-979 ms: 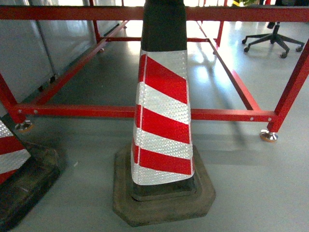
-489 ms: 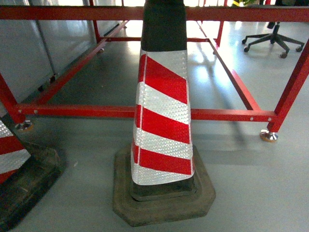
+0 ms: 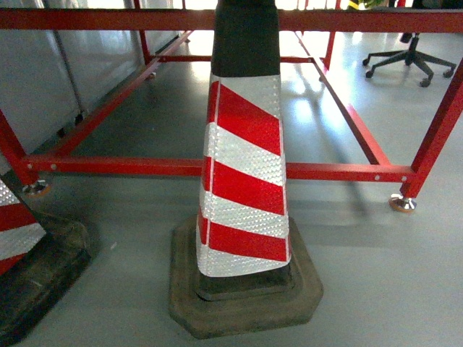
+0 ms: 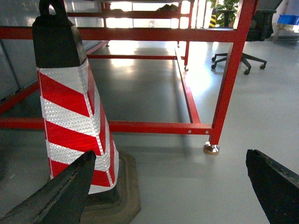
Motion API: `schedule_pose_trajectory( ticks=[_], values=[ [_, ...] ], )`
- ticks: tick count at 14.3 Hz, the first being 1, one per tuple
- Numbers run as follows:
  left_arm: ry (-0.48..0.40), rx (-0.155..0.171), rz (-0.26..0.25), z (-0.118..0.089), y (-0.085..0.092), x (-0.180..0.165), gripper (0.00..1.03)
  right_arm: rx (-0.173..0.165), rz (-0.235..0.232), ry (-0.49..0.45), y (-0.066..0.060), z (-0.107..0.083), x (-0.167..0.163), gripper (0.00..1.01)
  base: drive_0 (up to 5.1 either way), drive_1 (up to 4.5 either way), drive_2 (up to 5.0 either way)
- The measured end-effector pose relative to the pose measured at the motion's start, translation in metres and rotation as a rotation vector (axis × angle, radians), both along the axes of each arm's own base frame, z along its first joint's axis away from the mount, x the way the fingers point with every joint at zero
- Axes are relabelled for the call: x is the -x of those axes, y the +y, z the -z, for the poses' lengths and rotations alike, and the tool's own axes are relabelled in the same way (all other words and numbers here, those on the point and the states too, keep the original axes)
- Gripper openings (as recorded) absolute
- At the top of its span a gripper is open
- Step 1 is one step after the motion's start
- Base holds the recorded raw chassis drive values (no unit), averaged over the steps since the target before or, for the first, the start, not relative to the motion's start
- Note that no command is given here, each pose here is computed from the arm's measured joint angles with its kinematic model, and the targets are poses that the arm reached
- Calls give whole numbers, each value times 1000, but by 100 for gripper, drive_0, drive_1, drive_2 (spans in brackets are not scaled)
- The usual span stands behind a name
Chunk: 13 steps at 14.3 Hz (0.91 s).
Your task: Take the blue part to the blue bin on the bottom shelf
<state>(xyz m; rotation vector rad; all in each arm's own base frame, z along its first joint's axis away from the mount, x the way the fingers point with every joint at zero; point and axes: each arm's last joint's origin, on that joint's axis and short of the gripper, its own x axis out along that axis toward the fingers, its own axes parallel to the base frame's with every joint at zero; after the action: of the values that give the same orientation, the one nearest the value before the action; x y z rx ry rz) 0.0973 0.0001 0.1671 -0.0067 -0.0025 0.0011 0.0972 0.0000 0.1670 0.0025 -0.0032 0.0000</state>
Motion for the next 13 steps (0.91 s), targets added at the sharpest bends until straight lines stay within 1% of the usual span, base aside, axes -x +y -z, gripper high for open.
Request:
schedule_pose_trajectory(
  ticks=[11,13],
  values=[
    [4,0,3,0,0,0,98,0,0,2,0,0,0,98,0,0,0],
    [2,-3,-3,0,0,0,98,1,-2,1,0,0,0,98,0,0,0]
  ],
)
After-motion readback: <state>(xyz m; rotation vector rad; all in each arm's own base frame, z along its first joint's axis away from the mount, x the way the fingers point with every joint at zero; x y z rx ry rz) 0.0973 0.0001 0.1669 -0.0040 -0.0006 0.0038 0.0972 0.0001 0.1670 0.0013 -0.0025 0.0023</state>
